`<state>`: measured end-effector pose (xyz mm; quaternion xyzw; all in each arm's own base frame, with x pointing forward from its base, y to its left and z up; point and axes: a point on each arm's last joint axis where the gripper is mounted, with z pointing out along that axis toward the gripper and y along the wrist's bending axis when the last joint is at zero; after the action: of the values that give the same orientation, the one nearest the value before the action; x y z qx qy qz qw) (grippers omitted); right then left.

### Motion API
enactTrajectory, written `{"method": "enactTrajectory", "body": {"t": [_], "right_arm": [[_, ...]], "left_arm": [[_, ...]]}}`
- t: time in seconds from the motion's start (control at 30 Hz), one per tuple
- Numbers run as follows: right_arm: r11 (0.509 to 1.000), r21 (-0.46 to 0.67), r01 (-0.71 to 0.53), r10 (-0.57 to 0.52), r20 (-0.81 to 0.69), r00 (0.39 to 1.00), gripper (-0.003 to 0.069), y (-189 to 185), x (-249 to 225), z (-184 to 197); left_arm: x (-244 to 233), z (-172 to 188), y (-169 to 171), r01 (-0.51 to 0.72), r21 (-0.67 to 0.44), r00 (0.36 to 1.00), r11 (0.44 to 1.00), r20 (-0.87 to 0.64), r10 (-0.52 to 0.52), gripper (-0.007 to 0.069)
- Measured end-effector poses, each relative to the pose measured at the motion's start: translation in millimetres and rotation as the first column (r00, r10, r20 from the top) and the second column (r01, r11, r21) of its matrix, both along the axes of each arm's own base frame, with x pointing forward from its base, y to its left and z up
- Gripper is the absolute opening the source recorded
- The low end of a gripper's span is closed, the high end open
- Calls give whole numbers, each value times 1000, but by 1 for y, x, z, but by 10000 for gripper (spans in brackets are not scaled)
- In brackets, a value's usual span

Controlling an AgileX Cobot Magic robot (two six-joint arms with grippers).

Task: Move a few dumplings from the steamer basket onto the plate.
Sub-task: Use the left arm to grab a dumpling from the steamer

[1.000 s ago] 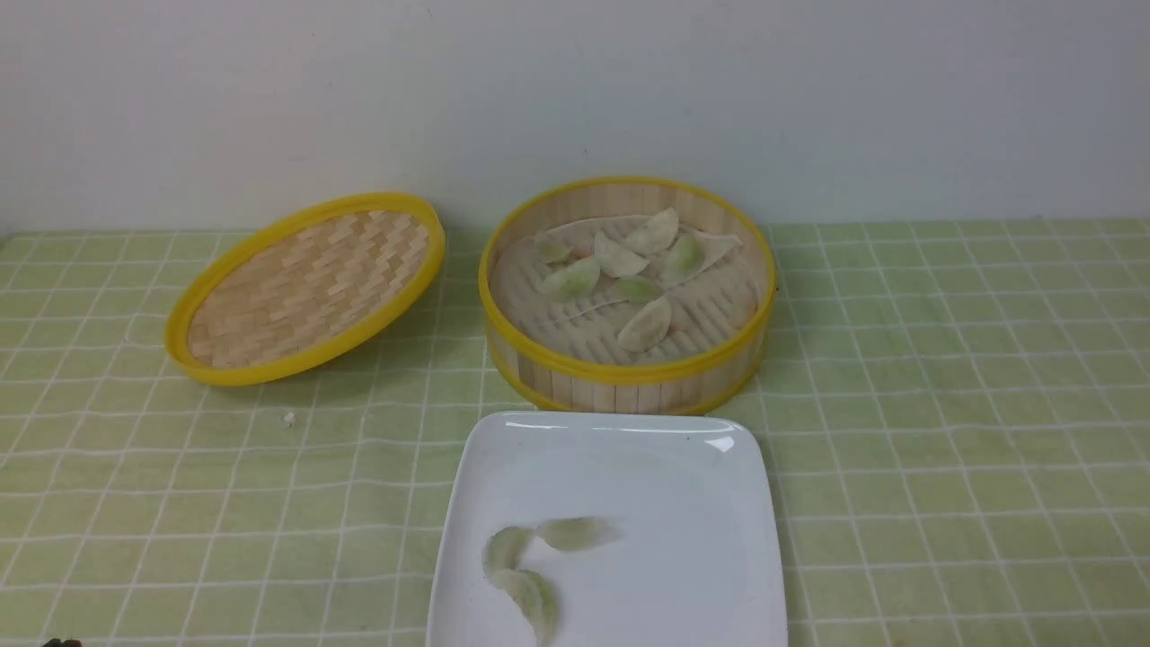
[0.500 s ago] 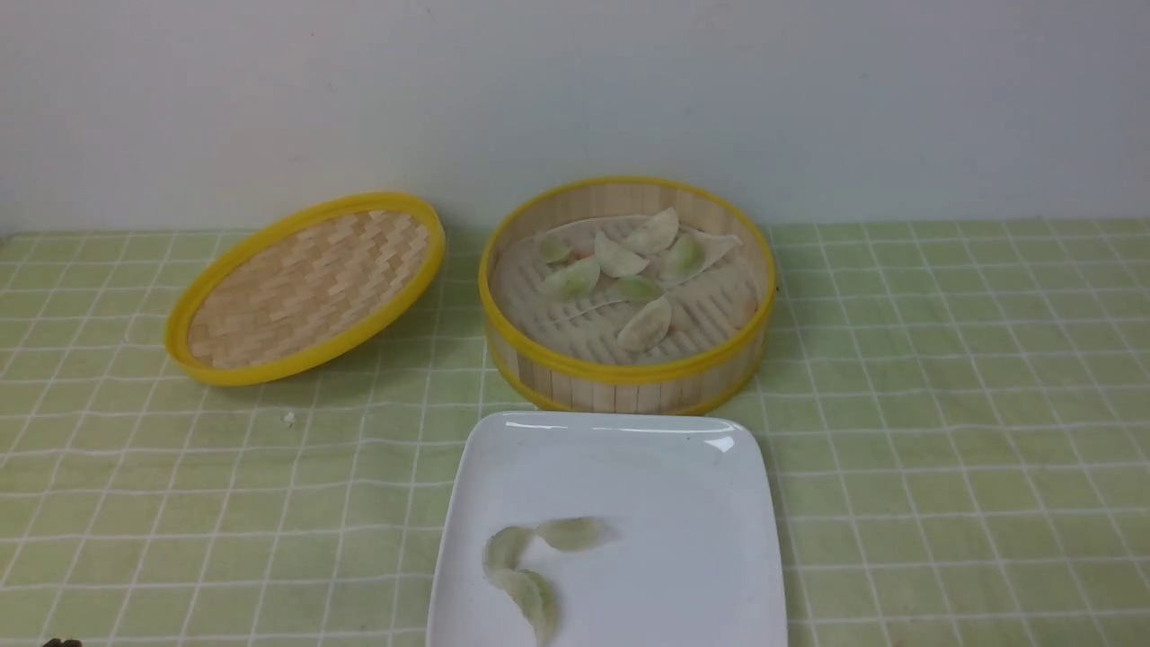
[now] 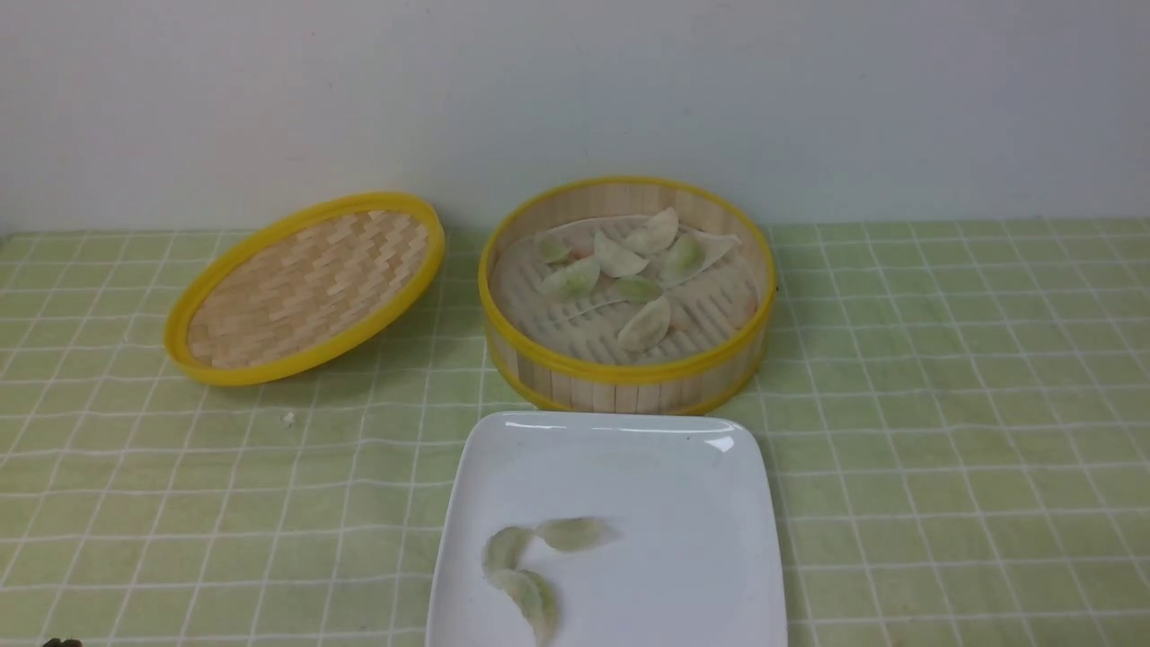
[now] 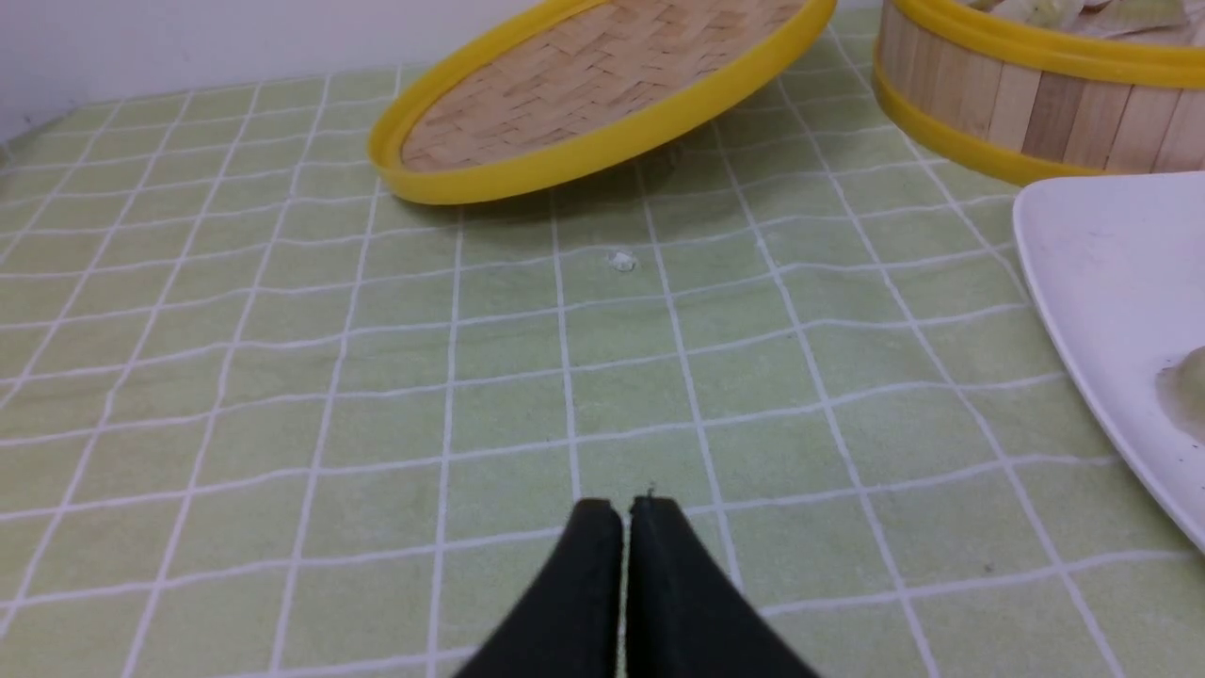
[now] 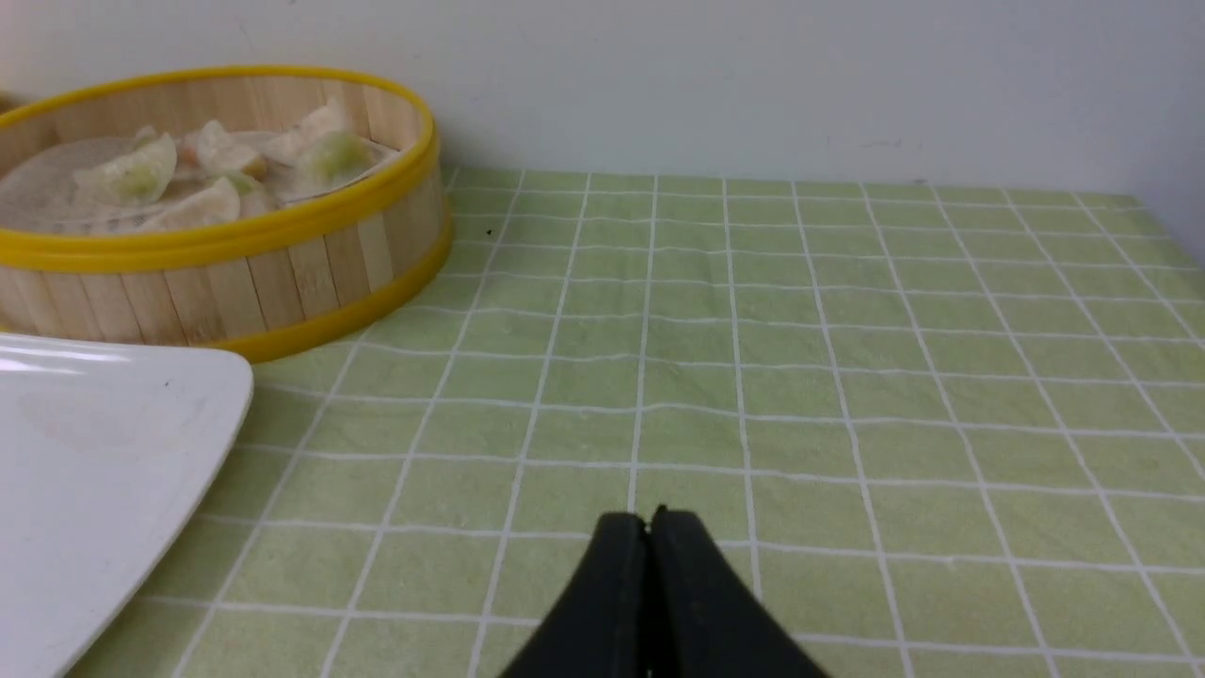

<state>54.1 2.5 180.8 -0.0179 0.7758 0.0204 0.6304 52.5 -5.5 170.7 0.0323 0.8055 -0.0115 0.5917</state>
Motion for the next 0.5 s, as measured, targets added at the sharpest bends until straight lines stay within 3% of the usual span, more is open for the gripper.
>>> {"method": "enactTrajectory", "body": {"t": [0.1, 0.13, 0.2, 0.27, 0.33, 0.37, 0.43, 0.5], "right_arm": [[1000, 1, 0, 0, 0, 1000, -14, 0, 0, 0], [1000, 11, 0, 0, 3, 1000, -14, 0, 0, 0], [992, 128, -2, -3, 40, 999, -14, 2, 1, 3], [957, 290, -8, -18, 84, 996, -14, 4, 2, 8], [901, 435, -16, -41, 122, 992, -14, 4, 2, 13], [804, 593, -35, -82, 169, 982, -14, 3, 2, 20], [722, 690, -52, -121, 200, 972, -14, 1, 2, 25], [671, 738, -66, -153, 225, 962, -14, -2, 2, 28]], "left_arm": [[1, 4, -2, -13, -139, 999, 990, 39, 19, -6], [2, 8, -3, -20, -239, 996, 971, 75, 39, -6], [4, 17, -3, -26, -432, 986, 902, 138, 95, -6], [4, 22, -1, -24, -556, 975, 831, 171, 143, -6], [4, 27, 1, -20, -638, 960, 770, 203, 193, -6], [4, 32, 6, -14, -728, 939, 685, 226, 259, -6], [3, 38, 12, -6, -813, 905, 582, 243, 349, -6], [2, 42, 20, 1, -872, 862, 490, 250, 442, -6]]}}
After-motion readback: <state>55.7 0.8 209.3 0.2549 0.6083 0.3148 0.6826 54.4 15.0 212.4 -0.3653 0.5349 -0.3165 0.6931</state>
